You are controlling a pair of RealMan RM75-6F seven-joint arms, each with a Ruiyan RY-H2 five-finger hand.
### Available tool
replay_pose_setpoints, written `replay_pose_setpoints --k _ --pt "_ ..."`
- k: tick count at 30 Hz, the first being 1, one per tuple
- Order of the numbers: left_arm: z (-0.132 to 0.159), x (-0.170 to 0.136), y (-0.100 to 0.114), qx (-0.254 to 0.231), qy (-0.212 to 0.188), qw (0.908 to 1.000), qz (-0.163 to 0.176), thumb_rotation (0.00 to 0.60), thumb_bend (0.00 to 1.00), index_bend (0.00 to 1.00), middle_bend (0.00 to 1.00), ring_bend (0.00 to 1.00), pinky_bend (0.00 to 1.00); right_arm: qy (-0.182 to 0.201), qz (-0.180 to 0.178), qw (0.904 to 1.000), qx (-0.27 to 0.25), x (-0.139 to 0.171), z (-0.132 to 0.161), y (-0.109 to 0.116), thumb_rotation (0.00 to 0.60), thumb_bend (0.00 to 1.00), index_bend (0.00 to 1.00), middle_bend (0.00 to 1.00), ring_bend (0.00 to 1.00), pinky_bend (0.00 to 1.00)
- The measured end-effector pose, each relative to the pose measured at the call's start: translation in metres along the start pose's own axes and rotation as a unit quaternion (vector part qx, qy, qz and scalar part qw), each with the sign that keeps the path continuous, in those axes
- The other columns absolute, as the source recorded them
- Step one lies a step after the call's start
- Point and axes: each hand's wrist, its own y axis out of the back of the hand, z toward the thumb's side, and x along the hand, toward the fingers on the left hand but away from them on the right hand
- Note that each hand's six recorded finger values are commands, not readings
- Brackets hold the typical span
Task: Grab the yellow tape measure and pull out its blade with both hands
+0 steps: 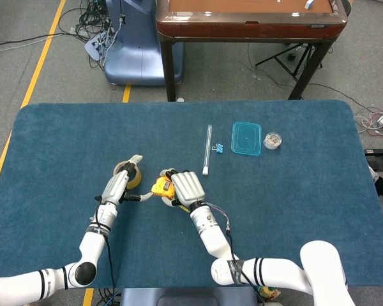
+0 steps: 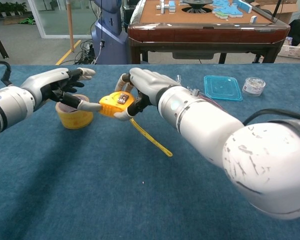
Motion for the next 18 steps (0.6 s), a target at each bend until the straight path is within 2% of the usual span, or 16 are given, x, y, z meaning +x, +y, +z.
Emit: replay_pose_setpoints --k 18 --pt "-0.0033 0.0017 0.0033 0.011 0.005 0.9999 0.009 0.6 0.17 0.0 0.0 0.0 0.0 -0.003 0.004 0.9999 -0.01 0.0022 -0.005 0.006 0.6 0.78 0.63 0.67 0.58 0.35"
